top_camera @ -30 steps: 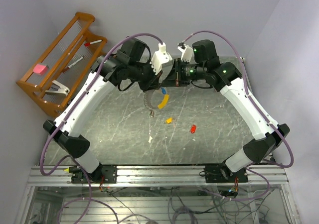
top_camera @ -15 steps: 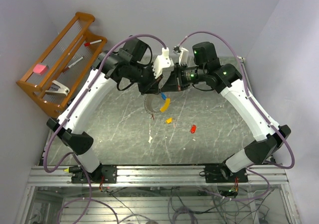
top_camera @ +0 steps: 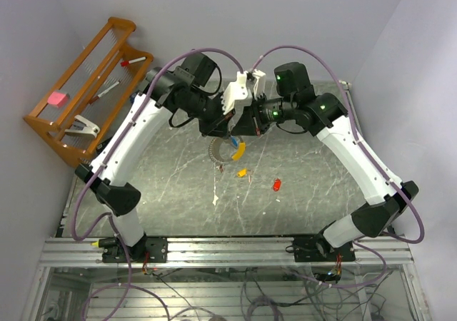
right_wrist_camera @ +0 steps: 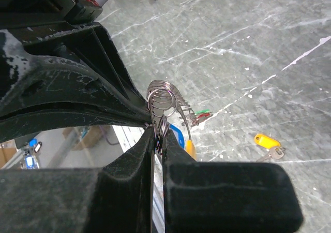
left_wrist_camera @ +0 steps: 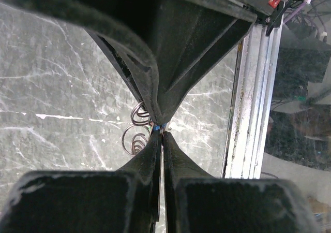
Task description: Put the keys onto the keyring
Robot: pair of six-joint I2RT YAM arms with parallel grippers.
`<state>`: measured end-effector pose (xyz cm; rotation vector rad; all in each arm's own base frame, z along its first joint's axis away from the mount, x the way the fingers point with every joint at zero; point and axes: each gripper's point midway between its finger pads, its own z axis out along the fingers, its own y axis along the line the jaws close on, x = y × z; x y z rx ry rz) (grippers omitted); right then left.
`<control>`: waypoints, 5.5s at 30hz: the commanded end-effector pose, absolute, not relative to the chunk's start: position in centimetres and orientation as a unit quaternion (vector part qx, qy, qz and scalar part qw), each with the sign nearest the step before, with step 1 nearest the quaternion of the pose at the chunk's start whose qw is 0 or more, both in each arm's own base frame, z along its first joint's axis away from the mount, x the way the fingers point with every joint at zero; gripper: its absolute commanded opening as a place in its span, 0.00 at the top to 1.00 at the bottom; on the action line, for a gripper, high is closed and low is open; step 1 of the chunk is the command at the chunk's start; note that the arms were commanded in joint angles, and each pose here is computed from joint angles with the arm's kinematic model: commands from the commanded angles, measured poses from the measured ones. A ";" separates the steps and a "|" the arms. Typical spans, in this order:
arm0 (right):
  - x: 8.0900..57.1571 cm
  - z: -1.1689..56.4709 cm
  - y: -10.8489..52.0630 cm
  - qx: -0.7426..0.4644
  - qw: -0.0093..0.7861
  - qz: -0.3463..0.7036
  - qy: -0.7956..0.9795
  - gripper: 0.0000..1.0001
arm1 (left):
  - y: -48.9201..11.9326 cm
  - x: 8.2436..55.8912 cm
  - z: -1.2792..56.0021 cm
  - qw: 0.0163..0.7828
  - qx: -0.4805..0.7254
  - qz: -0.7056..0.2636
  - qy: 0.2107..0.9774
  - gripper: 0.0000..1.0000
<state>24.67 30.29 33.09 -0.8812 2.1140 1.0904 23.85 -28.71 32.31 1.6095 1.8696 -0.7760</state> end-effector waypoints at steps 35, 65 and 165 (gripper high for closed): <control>24.0 31.5 27.5 -0.298 0.249 0.334 0.859 1.00 | -28.5 24.7 30.3 0.290 0.580 -0.289 0.704 0.25; 21.5 29.6 27.5 -0.306 0.175 0.359 0.864 1.00 | -27.3 22.1 29.4 0.215 0.621 -0.398 0.640 0.19; 29.2 31.3 26.3 -0.007 0.241 0.402 0.883 0.75 | -32.6 28.5 31.1 0.297 0.420 -0.494 0.701 0.93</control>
